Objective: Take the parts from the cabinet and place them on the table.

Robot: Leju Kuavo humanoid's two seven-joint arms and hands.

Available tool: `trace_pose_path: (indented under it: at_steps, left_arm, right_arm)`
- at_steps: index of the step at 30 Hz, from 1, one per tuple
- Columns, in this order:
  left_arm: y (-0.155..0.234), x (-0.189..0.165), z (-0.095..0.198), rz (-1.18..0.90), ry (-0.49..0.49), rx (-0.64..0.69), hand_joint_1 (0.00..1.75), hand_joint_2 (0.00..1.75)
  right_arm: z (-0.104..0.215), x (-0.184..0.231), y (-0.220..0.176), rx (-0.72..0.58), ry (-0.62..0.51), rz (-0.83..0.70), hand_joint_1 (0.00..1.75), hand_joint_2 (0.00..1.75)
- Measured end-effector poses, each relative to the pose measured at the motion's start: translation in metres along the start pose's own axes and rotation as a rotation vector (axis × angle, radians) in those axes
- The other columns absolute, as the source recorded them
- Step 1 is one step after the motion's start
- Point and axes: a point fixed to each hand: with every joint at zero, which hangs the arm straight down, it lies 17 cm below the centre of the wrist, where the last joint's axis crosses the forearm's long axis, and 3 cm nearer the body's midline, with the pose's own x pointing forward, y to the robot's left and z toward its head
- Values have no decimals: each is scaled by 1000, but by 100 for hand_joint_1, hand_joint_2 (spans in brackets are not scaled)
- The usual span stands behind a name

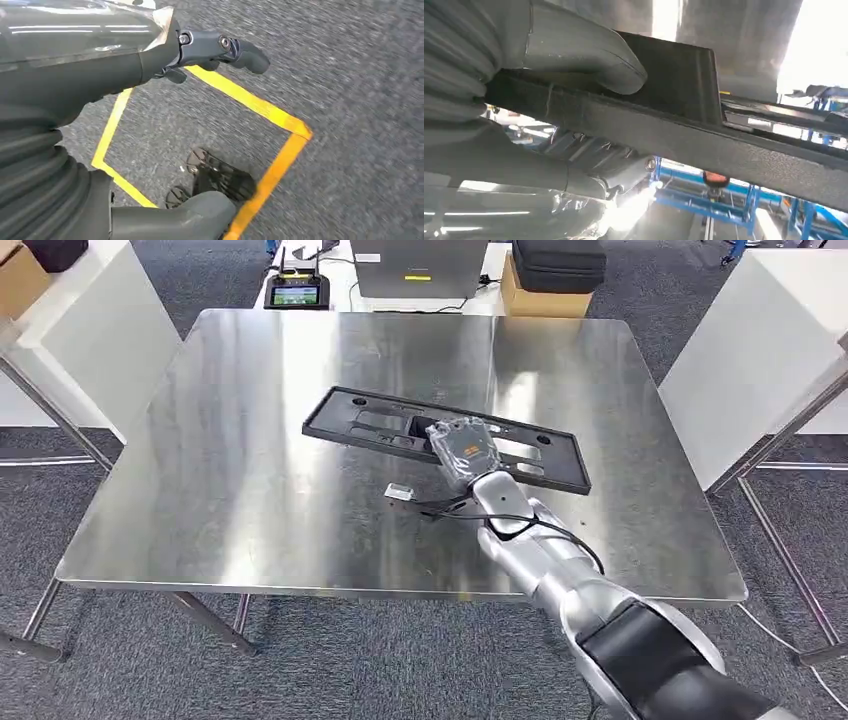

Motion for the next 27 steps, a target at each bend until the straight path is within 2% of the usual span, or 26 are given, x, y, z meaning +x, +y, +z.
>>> trace_pose_path:
  at_steps: [6, 7, 18, 27]
  left_arm:
    - [-8, 7, -1, 37, -7, -20, 0, 175]
    - [-8, 7, -1, 38, -5, -19, 0, 0]
    - [-15, -2, 3, 150, 39, -70, 0, 0]
    - [-11, -10, 4, 161, 66, -58, 0, 0]
  right_arm:
    - [11, 9, 24, 65, 19, -37, 0, 175]
    - [12, 10, 27, 72, 21, -40, 0, 175]
    - [33, 12, 54, 122, 56, -112, 0, 175]
    - [46, 20, 73, 184, 27, -192, 0, 175]
